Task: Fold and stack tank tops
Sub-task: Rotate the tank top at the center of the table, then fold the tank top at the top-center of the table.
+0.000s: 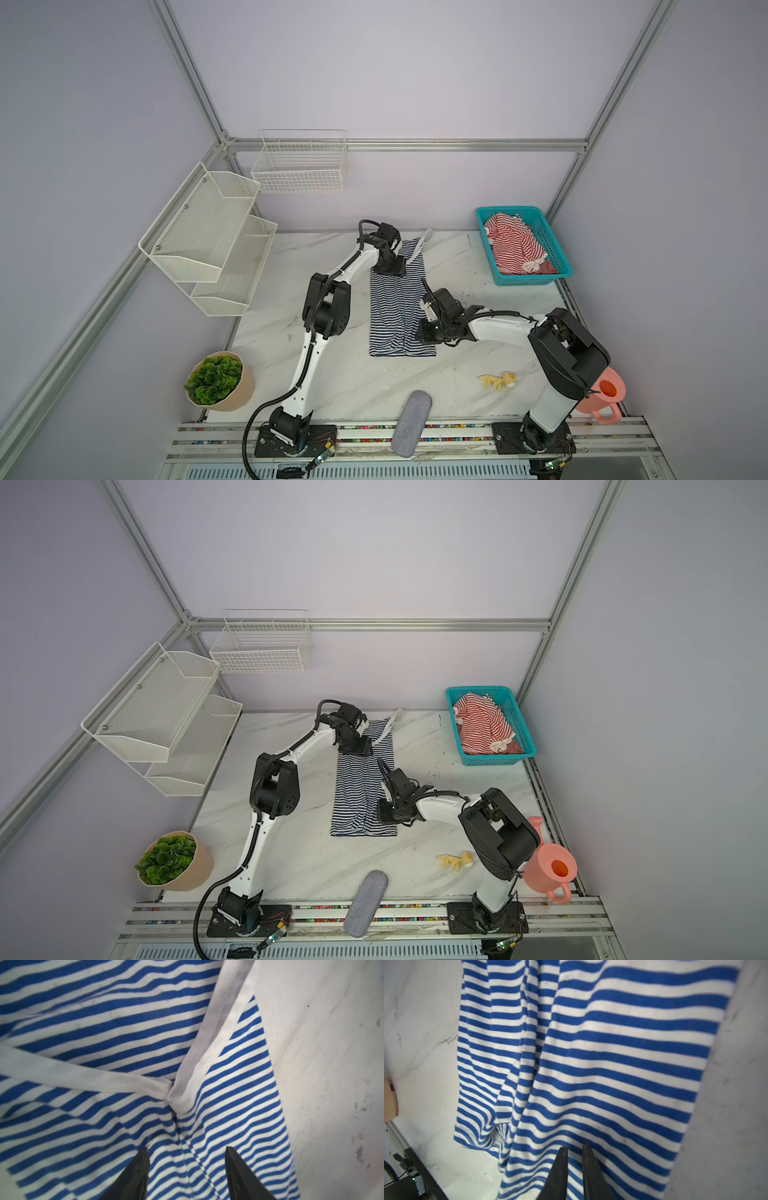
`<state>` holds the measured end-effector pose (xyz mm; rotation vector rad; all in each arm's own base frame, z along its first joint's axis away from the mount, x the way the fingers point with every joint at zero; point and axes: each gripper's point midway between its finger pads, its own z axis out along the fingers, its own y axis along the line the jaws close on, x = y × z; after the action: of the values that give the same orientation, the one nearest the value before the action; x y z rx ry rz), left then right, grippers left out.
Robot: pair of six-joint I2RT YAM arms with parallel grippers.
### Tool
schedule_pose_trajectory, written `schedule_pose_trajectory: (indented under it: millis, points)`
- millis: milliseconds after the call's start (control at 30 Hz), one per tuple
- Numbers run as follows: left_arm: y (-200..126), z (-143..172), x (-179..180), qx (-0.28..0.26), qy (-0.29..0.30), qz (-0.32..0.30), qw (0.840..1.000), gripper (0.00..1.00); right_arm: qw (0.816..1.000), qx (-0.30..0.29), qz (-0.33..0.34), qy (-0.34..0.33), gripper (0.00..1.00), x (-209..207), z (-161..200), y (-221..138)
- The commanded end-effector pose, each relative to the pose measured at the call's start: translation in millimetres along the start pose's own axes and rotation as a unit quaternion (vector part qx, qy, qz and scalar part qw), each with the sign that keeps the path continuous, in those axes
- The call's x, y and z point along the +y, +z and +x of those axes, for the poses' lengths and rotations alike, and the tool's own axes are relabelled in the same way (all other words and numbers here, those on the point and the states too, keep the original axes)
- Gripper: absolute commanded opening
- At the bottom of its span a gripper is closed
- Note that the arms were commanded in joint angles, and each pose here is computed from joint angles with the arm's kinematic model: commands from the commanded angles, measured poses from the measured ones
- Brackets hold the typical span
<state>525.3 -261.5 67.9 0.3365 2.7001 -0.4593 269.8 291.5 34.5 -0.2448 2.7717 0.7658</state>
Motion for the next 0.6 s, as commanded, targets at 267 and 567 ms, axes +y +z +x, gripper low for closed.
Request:
schedule_pose_trajectory:
  millis: [267, 567]
  points:
    - [-166.7, 11.9, -18.2, -0.101, -0.023, -0.033, 0.994, 0.66, 0.998, -0.058, -0.014, -0.001, 0.34, 25.2, -10.8, -59.5]
    - [-139.6, 178.3, -19.4, 0.000, -0.087, -0.061, 0.994, 0.65, 0.999, -0.029, 0.007, 0.020, 0.40, -1.6, 19.5, -45.4]
